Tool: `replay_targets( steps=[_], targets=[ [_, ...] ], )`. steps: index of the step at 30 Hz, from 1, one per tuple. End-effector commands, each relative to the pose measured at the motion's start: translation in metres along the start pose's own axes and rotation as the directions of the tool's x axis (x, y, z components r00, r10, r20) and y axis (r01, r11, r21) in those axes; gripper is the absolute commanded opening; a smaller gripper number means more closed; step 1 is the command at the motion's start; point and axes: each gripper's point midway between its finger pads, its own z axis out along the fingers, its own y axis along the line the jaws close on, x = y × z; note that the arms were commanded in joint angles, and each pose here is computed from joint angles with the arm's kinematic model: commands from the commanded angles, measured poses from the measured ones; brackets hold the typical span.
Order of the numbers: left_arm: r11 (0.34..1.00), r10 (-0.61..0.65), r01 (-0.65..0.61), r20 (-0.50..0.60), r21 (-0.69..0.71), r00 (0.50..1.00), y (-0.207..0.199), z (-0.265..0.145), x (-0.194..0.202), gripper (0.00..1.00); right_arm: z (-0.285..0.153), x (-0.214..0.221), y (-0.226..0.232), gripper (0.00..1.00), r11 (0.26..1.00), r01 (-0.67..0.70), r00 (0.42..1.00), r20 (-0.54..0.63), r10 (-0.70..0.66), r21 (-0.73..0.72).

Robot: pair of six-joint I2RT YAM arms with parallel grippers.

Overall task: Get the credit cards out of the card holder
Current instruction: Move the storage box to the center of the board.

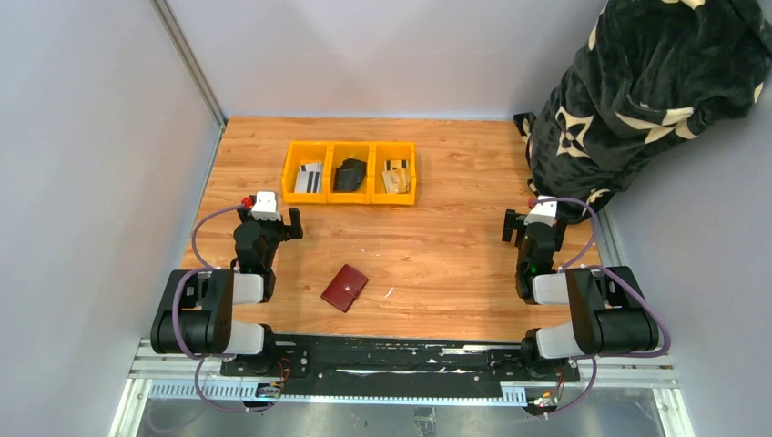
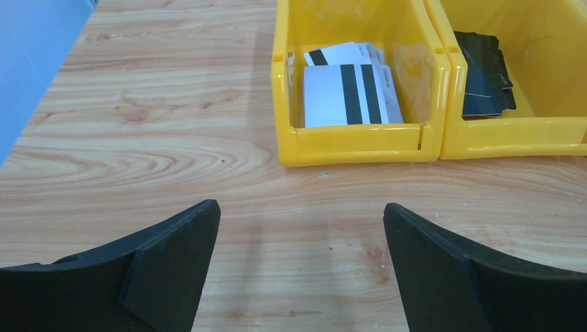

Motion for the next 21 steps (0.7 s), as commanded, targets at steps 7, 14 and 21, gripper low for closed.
replay_targets(
  steps=[7,14,21],
  targets=[
    [1.0,0.019,-0.019,0.024,-0.007,1.0,0.001,0.003,-0.008,1.0,0.003,-0.004,-0.005,0.97,1.0,-0.013,1.0,0.012,0.013,0.018],
    [1.0,0.019,-0.019,0.024,-0.007,1.0,0.001,0.004,-0.008,1.0,0.004,-0.003,-0.005,0.97,1.0,-0.013,1.0,0.007,0.012,0.021],
    [0.999,0.029,-0.029,-0.026,0.017,0.999,0.0,0.009,-0.032,1.0,0.001,-0.013,-0.006,0.98,1.0,-0.012,0.998,0.056,0.011,0.013]
  ],
)
